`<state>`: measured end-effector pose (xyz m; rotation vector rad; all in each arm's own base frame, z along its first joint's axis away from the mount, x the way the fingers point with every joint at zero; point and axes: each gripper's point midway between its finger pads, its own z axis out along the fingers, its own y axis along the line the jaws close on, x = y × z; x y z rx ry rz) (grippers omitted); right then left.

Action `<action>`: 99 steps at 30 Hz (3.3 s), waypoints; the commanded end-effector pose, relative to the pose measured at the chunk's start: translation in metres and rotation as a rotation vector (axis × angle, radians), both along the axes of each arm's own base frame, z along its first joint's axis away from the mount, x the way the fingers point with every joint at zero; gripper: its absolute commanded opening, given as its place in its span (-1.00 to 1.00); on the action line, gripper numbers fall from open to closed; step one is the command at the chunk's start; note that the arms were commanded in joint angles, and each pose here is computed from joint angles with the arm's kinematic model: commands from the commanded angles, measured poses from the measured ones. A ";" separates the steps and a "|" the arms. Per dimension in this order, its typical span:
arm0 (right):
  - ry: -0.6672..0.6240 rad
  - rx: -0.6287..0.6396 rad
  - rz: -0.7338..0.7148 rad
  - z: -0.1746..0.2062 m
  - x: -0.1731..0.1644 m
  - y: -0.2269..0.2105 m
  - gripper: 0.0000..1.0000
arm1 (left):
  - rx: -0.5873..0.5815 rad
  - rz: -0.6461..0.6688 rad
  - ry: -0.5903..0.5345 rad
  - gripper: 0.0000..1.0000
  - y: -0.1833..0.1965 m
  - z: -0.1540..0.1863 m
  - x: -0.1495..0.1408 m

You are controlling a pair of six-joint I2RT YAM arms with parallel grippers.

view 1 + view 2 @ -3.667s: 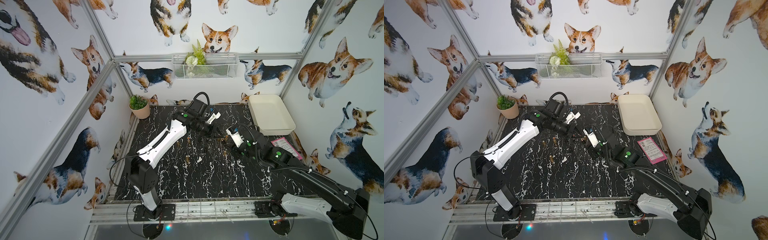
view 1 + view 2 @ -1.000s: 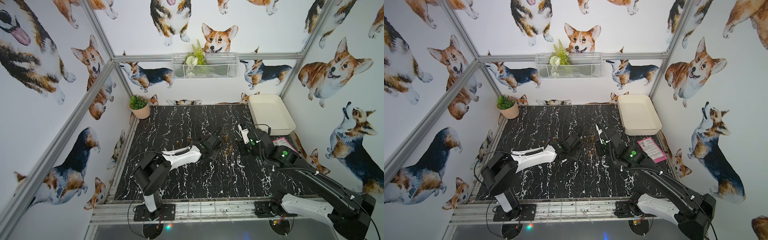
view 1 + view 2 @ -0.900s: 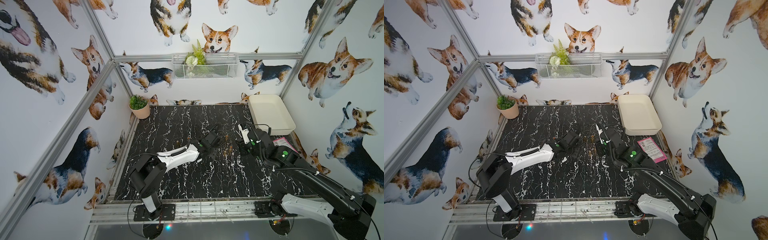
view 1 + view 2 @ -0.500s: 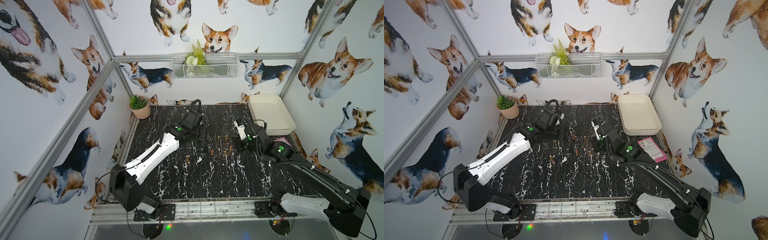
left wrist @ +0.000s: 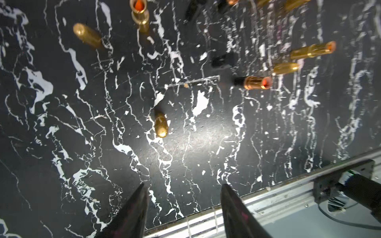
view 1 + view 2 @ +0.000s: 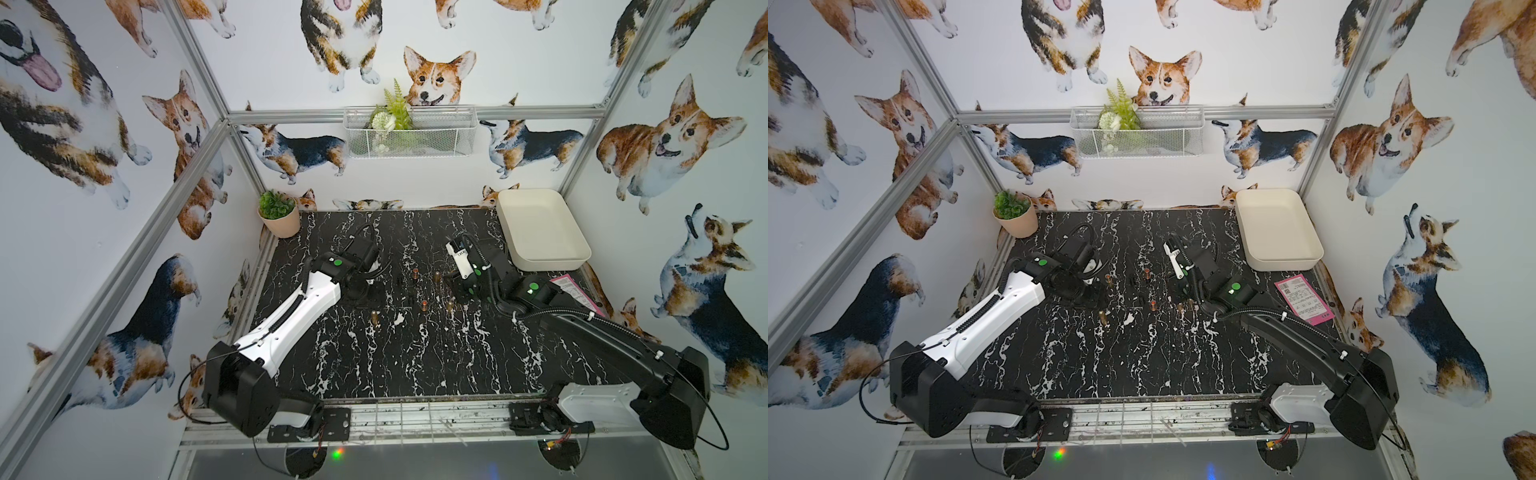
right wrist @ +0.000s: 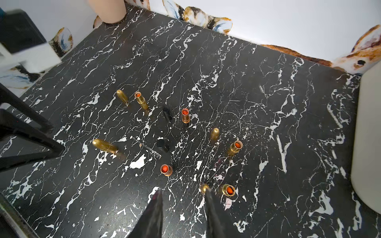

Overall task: Open the lipstick cap
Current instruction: Pick up the lipstick at the center of the board.

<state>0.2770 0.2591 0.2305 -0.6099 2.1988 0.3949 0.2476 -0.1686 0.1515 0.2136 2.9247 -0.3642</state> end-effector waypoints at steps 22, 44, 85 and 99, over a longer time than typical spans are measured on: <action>-0.038 0.009 0.002 0.007 0.005 0.003 -0.28 | 0.067 -0.012 0.095 -0.12 0.005 -0.066 0.017; -0.038 0.003 -0.005 0.002 0.002 -0.002 -0.30 | 0.085 -0.030 0.115 -0.27 0.003 -0.077 0.024; -0.012 0.101 0.192 0.009 -0.030 0.021 -0.28 | -0.077 -0.071 0.065 -0.78 -0.023 0.007 0.025; 0.113 0.149 0.451 0.011 -0.082 0.041 -0.18 | -0.489 -0.260 0.077 -0.77 -0.099 0.120 0.003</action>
